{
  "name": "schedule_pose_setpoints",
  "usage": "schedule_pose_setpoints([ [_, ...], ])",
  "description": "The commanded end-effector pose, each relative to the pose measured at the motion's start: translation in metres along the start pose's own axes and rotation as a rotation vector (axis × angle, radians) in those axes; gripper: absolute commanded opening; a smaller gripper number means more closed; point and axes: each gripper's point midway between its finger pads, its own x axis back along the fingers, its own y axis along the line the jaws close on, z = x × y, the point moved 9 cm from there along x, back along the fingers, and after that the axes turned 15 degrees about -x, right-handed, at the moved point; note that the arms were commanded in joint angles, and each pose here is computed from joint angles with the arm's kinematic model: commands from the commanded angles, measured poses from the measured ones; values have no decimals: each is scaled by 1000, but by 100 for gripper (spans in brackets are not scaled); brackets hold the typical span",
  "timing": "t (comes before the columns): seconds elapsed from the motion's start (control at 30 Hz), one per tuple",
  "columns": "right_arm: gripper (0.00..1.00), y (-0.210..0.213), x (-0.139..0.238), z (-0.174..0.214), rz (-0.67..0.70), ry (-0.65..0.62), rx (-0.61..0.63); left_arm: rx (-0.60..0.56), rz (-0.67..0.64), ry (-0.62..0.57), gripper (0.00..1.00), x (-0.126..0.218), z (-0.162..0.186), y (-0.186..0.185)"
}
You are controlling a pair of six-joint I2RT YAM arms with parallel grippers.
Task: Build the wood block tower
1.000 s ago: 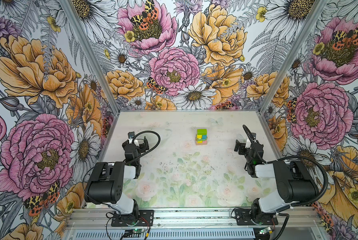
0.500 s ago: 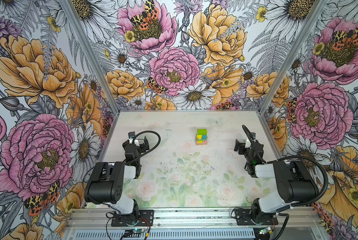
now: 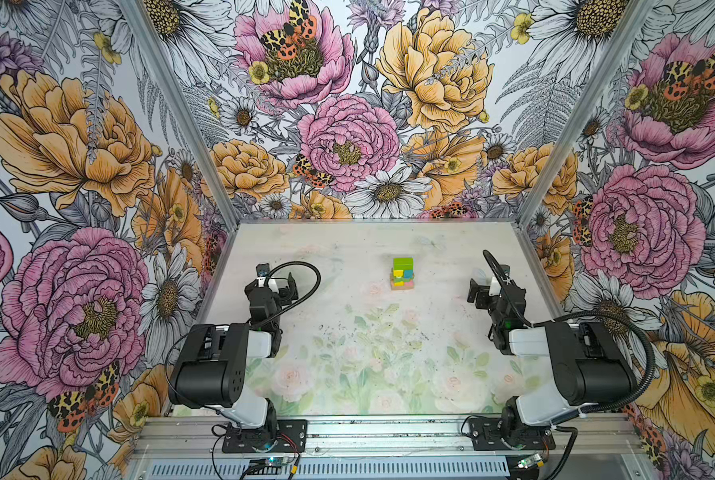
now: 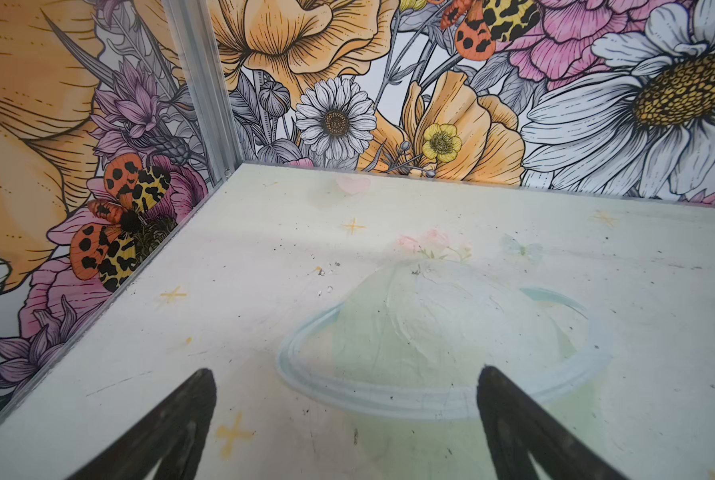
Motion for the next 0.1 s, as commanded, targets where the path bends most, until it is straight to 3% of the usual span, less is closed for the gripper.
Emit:
schedule_pose_setpoints([
  [0.0,100,6,-1,-14,-17,-57,7,6,7,-25,99,0,-5,-2],
  [0.07,100,6,-1,-14,-19,-57,6,6,5,-26,99,0,-6,-1],
])
